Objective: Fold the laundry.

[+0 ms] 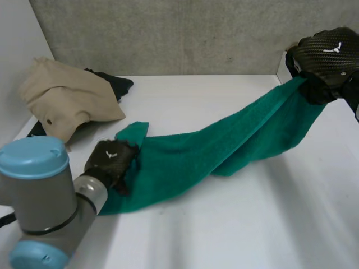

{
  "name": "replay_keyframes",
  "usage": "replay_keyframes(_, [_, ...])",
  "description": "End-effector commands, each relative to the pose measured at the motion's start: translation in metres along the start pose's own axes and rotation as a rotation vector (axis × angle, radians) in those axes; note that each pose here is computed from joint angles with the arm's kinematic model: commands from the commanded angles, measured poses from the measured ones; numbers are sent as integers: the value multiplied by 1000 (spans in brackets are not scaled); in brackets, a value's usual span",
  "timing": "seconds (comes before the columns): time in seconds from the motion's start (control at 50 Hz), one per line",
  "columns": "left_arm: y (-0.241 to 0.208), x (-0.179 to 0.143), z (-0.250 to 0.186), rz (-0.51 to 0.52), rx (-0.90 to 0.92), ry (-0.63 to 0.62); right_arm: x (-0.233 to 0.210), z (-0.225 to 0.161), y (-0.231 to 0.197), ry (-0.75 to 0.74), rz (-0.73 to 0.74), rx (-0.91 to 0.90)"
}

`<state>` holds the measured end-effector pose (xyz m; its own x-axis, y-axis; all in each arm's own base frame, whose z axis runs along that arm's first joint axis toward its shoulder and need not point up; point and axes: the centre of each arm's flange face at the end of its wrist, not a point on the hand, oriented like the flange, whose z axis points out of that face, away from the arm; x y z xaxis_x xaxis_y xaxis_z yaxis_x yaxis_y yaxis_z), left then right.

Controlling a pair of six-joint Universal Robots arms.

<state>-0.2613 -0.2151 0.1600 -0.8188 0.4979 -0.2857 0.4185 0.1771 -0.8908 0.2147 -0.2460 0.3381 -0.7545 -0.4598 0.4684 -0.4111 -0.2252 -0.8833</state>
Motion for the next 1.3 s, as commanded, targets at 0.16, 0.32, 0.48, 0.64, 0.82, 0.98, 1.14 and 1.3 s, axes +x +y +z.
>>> replay_keyframes(0.16, [22,25,-18,-190,-117,86,12,3,-23,47,12,64])
replay_keyframes(0.32, [14,32,9,-199,-32,76,15,-19,-57,59,42,139])
replay_keyframes(0.48, [15,27,41,-215,-4,-62,11,-29,-66,52,66,162])
replay_keyframes(0.64, [0,-4,38,-239,32,-198,2,-13,-35,9,78,61])
replay_keyframes(0.82, [-43,-51,-6,-209,175,-238,-29,4,36,-158,-58,-227])
replay_keyframes(0.98, [-37,-52,-4,35,140,-203,-45,24,94,-250,-217,-454])
replay_keyframes(1.14, [-50,-58,74,222,167,-246,-20,88,100,-58,-291,-349])
replay_keyframes(1.3, [-221,-122,82,304,790,-607,55,144,8,444,-415,169])
